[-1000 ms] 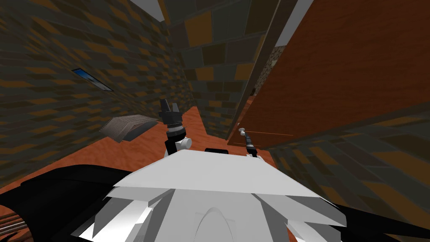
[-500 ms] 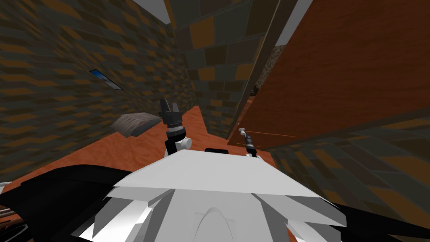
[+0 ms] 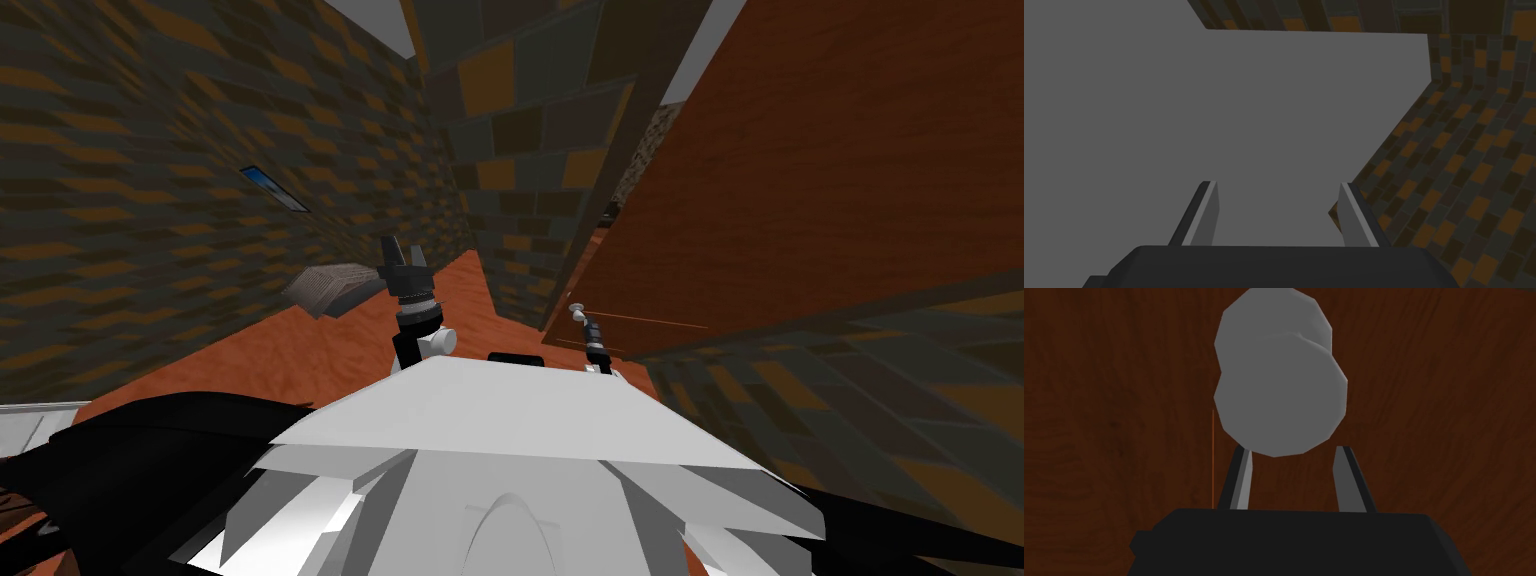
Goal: Pull the door open
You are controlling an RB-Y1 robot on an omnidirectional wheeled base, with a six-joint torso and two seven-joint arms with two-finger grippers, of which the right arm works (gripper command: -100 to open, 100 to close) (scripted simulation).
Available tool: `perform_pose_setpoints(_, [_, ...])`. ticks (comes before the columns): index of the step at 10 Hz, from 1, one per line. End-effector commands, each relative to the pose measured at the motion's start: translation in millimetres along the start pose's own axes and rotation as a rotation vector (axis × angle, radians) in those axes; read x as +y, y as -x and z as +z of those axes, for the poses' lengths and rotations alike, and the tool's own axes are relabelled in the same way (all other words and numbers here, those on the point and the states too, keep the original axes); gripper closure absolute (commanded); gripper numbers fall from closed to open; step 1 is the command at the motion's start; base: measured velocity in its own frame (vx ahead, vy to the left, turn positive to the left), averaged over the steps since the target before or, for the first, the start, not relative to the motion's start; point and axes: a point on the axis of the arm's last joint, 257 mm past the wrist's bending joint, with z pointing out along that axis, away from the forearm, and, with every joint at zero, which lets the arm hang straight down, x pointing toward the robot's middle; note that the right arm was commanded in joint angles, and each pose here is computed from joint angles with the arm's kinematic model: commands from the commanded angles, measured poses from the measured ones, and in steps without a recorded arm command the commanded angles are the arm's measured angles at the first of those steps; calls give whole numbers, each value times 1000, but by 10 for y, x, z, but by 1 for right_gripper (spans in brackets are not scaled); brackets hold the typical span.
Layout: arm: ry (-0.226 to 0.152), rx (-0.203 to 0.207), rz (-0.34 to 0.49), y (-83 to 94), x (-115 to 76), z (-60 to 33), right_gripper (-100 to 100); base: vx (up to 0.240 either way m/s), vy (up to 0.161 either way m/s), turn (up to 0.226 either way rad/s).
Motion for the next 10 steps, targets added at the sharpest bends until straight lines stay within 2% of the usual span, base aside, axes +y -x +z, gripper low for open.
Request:
perform_pose_setpoints(1, [27,3,79,-93,81,75,100,-60,-30,110])
perform_pose_setpoints(2, [27,4,88,-93,81,75,100,-46,-26,59])
perform_pose_setpoints(4, [26,-20,193,-72,75,94,100,-61,-32,127])
perform_pose_setpoints(6, [26,-19,209,-72,75,94,100,-41,-25,15])
perform_pose_setpoints(7, [25,-31,270,-62,71,103,100,-43,-8,67])
perform_pose_setpoints(9, [25,-31,270,-62,71,103,100,-33,-13,43])
perform_pose_setpoints(10, [25,-42,331,-53,64,111,100,-40,-15,69])
